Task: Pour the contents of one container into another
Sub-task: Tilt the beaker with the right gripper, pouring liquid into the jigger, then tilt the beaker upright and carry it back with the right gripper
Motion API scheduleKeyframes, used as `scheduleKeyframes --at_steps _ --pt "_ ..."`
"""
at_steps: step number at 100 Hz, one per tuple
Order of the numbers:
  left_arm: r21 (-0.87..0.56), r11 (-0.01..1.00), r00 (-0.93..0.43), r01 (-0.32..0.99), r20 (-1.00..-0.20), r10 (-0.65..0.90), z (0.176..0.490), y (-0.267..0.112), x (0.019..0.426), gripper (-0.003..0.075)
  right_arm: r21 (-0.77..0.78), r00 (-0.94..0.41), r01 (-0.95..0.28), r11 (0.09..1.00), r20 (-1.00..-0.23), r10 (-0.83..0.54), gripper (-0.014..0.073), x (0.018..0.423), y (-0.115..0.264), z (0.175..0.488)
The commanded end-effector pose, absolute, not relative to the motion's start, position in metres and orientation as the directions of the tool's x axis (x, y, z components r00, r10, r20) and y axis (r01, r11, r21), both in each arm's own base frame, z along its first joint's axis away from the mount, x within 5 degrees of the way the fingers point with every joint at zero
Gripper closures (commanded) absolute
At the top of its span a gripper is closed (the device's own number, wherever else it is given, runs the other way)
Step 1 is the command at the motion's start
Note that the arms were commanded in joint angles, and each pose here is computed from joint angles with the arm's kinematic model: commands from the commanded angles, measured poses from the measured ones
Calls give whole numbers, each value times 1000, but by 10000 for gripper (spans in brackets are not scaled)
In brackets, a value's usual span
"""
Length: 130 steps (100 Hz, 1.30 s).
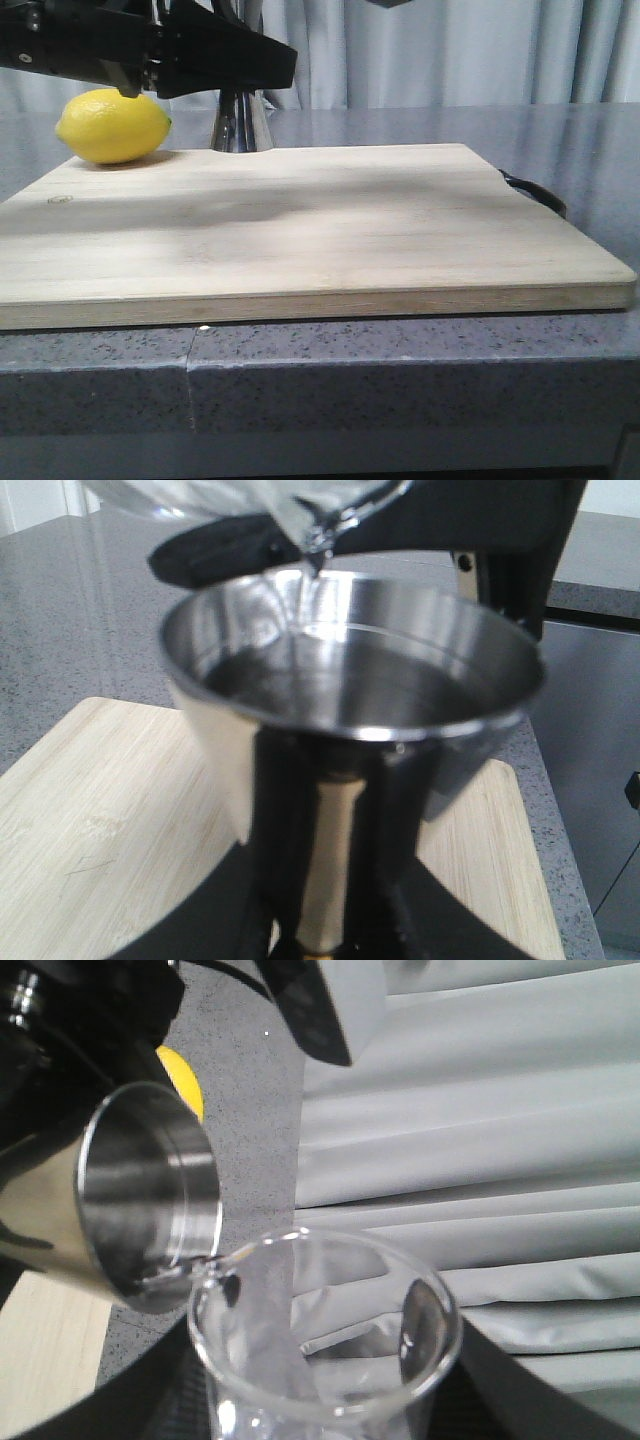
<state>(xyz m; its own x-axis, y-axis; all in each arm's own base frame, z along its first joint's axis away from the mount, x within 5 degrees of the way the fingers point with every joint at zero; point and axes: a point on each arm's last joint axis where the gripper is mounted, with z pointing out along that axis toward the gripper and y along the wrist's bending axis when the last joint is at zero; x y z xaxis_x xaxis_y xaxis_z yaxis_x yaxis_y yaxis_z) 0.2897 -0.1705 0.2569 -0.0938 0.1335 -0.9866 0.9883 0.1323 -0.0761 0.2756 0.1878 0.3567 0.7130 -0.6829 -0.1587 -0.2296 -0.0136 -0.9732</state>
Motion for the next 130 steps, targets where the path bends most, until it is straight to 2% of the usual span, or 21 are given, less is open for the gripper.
scheduleKeyframes --at_steps 1,24,51,79,108,130 --pt "-41 54 -40 998 -999 -6 291 -173 279 739 -986 729 -163 35 -145 -669 361 267 184 384" --pt "-41 54 -40 998 -999 -6 291 -173 279 739 -985 729 -166 39 -149 -669 361 267 184 384" --pt "-41 54 -40 998 -999 -6 291 -173 279 739 -962 702 -225 153 -269 -659 361 268 184 388" --pt "-41 54 -40 998 -999 -6 291 -173 279 739 -863 626 -335 378 -504 -596 361 271 181 395" --pt "-41 54 -40 998 -999 -6 291 -173 279 739 -592 424 -452 667 -801 -423 361 279 172 400" --pt "-41 54 -40 998 -999 -6 291 -173 279 739 -406 276 -448 797 -910 -308 361 290 152 395"
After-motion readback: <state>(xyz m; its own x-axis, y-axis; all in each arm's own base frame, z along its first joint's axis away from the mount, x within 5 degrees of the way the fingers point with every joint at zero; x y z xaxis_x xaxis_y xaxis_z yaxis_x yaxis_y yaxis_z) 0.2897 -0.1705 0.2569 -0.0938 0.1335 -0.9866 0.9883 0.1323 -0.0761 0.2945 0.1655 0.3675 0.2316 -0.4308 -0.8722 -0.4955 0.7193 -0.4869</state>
